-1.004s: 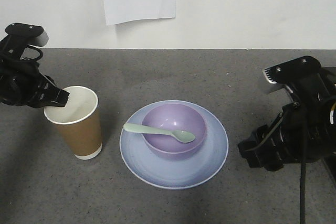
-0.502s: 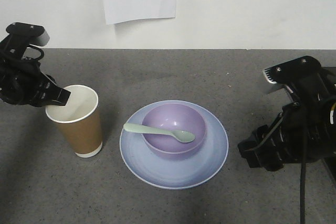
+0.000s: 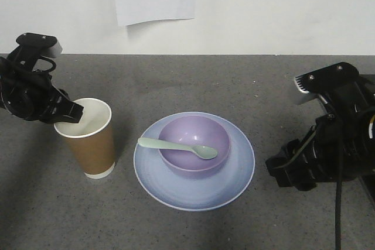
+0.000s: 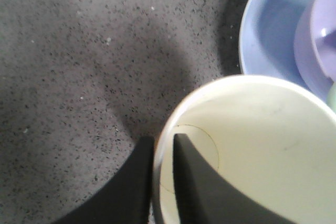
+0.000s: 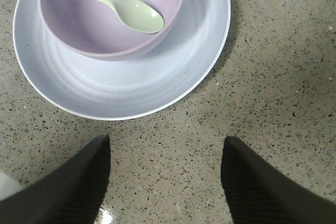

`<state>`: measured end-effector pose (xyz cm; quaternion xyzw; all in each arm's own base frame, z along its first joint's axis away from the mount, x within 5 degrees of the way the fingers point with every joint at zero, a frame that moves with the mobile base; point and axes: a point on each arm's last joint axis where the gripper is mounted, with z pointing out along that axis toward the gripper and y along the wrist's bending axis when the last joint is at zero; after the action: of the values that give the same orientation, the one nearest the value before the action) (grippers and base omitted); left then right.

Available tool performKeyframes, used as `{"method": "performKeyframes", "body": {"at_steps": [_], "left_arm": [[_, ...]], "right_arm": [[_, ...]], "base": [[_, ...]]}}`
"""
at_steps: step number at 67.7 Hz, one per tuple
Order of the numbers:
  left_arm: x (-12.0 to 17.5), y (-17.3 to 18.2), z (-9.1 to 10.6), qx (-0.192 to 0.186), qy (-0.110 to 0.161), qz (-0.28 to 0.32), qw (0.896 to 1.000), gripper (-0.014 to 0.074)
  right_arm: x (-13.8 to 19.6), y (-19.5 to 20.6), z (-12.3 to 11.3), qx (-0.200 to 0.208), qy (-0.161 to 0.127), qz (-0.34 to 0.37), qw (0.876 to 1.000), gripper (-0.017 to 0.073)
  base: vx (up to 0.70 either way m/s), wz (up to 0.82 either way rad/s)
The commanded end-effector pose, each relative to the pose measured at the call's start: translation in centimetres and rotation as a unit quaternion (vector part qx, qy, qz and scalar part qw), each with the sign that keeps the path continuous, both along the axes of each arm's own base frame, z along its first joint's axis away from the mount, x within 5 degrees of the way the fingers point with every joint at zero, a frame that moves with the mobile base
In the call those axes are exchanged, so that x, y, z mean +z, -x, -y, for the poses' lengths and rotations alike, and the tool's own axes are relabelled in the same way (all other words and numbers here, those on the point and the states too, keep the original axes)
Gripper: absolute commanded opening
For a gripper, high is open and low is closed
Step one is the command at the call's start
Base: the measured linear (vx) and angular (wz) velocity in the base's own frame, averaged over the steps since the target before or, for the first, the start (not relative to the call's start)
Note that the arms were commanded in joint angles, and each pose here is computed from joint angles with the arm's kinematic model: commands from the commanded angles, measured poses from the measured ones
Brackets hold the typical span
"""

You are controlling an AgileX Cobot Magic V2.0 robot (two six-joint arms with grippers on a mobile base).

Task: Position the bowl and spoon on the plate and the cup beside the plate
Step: 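Slide the paper cup toward the plate with the left gripper, then release the cup and raise the left gripper away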

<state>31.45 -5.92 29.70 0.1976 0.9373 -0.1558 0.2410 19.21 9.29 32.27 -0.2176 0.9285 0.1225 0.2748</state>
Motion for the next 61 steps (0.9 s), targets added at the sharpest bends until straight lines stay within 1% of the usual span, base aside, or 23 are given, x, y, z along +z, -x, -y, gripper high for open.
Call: {"method": "performKeyframes", "body": {"at_steps": [1,6,13,23,32,40,46,54,61], "left_arm": [[1.9,0.1,0.3,0.003,0.016,0.039,0.999,0.0224],[2.2,0.3,0.3,0.003,0.016,0.043,0.999,0.0301],[3.1,0.9,0.3,0.003,0.018,0.058,0.998,0.0352],[5.4,2.6,0.1,0.001,0.020,0.094,0.995,0.0354],[7.9,5.0,-0.1,-0.005,0.024,0.130,0.991,0.0354],[10.4,7.8,-0.3,-0.008,0.027,0.173,0.985,0.0354],[11.5,9.7,-0.5,-0.008,0.030,0.200,0.979,0.0354],[11.4,12.1,-0.8,0.000,0.029,0.227,0.973,0.0354],[9.9,13.6,-1.1,0.006,0.023,0.228,0.973,0.0354]], "right_arm": [[1.5,-0.1,0.1,-0.005,-0.019,0.044,0.999,0.0456],[1.5,-0.1,0.1,-0.005,-0.019,0.044,0.999,0.0456],[1.5,-0.1,0.1,-0.005,-0.018,0.043,0.999,0.0456],[1.5,-0.1,0.1,-0.005,-0.018,0.043,0.999,0.0456],[1.5,-0.1,0.1,-0.005,-0.018,0.043,0.999,0.0456],[1.5,-0.1,0.1,-0.005,-0.018,0.043,0.999,0.0456],[1.5,-0.1,0.1,-0.005,-0.018,0.043,0.999,0.0456],[1.5,-0.1,0.1,-0.005,-0.018,0.043,0.999,0.0456],[1.5,-0.1,0.1,-0.005,-0.018,0.043,0.999,0.0456]], "base": [[0.00,0.00],[0.00,0.00],[0.00,0.00],[0.00,0.00],[0.00,0.00],[0.00,0.00],[0.00,0.00],[0.00,0.00],[0.00,0.00]]}}
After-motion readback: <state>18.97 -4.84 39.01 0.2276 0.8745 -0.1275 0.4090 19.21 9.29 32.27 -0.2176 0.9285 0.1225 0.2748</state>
